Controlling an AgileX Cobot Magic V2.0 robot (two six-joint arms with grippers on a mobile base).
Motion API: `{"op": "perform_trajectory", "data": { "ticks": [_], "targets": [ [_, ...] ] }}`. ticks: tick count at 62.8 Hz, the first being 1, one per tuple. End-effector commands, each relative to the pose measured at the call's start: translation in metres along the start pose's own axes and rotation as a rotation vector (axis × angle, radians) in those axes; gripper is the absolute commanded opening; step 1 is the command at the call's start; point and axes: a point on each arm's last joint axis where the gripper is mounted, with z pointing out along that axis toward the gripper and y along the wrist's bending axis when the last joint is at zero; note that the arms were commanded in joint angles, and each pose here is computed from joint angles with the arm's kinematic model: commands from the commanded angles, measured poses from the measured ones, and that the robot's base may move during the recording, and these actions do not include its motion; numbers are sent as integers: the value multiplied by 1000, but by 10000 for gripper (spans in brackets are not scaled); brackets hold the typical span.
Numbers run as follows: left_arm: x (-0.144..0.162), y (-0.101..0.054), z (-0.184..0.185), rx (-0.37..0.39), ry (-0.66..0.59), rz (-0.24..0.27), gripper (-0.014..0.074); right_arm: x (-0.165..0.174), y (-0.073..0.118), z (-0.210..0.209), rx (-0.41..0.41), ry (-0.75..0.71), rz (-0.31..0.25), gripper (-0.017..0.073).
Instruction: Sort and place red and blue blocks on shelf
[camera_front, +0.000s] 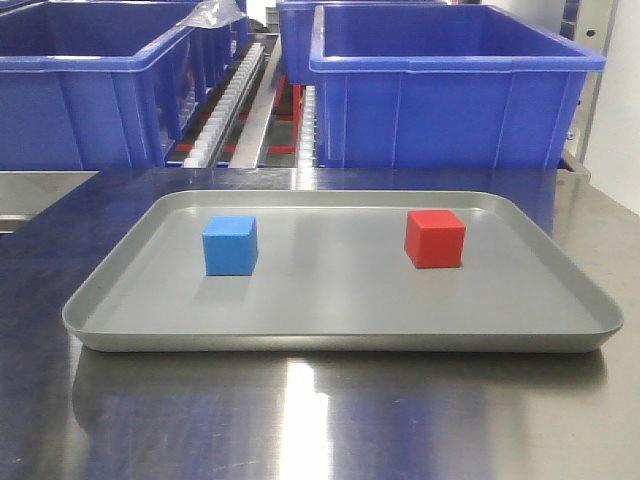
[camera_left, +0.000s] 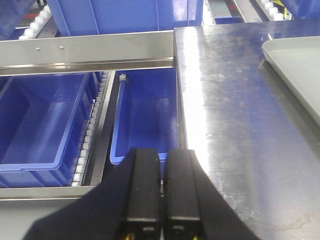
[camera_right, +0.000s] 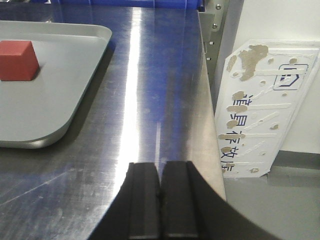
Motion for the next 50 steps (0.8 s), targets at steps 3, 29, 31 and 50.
{"op": "perform_trajectory", "data": {
  "ticks": [3,29,31,50],
  "targets": [
    [3,-1,2,5,-58,-9,126,-4,0,-1,-2,-70,-12,49],
    [3,-1,2,5,-58,-9,126,-4,0,-1,-2,-70,-12,49],
    [3,-1,2,5,-58,-9,126,-4,0,-1,-2,-70,-12,49],
    [3,-1,2,5,-58,-9,126,-4,0,-1,-2,-70,-12,49]
  ]
}}
